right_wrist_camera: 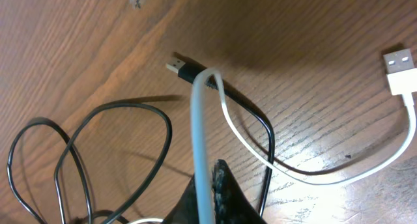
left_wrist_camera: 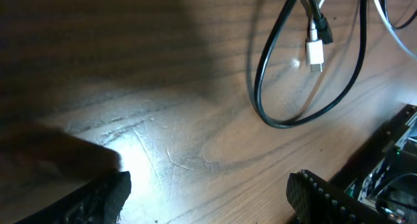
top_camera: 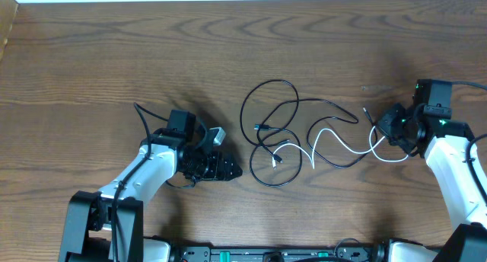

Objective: Untangle cables

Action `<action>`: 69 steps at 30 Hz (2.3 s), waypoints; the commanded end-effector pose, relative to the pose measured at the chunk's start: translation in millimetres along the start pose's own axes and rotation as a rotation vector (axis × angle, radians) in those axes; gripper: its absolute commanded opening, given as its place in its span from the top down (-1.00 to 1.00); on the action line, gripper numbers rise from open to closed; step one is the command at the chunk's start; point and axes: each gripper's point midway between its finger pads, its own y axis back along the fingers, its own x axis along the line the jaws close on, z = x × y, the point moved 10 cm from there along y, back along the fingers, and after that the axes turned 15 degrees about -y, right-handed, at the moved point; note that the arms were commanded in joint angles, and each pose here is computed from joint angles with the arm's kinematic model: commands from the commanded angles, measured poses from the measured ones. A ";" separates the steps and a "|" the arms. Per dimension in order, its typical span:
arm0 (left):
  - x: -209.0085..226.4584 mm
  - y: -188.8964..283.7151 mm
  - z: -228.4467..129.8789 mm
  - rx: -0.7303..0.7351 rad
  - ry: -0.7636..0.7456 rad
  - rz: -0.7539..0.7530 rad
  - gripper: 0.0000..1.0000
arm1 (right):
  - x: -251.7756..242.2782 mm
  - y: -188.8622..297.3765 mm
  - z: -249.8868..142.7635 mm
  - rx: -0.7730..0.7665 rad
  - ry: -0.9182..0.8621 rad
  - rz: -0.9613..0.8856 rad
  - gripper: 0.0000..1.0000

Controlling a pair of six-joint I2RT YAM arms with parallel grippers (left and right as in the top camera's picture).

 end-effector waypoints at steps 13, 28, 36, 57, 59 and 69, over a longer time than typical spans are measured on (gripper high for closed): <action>13.6 -0.6 -4.4 0.039 -0.010 0.161 -0.65 | 2.4 -1.0 -3.4 0.016 0.003 0.005 -0.98; 13.8 -0.5 -3.1 0.031 -0.012 0.163 -0.65 | -0.1 0.1 -16.5 0.158 -0.010 0.025 -0.98; 13.8 -0.5 -3.0 0.031 -0.012 0.163 -0.65 | 15.9 1.9 -41.4 0.332 0.125 0.154 -0.98; 13.8 -0.5 -2.9 0.030 -0.012 0.163 -0.65 | 65.5 1.7 -158.9 0.365 0.601 0.229 -0.98; 13.8 -0.5 -3.0 0.031 -0.012 0.163 -0.65 | 67.1 2.3 -167.0 0.348 0.634 0.229 -0.99; 13.8 -0.5 -2.9 0.030 -0.012 0.163 -0.65 | 74.1 1.5 -205.9 0.348 0.849 0.292 -0.99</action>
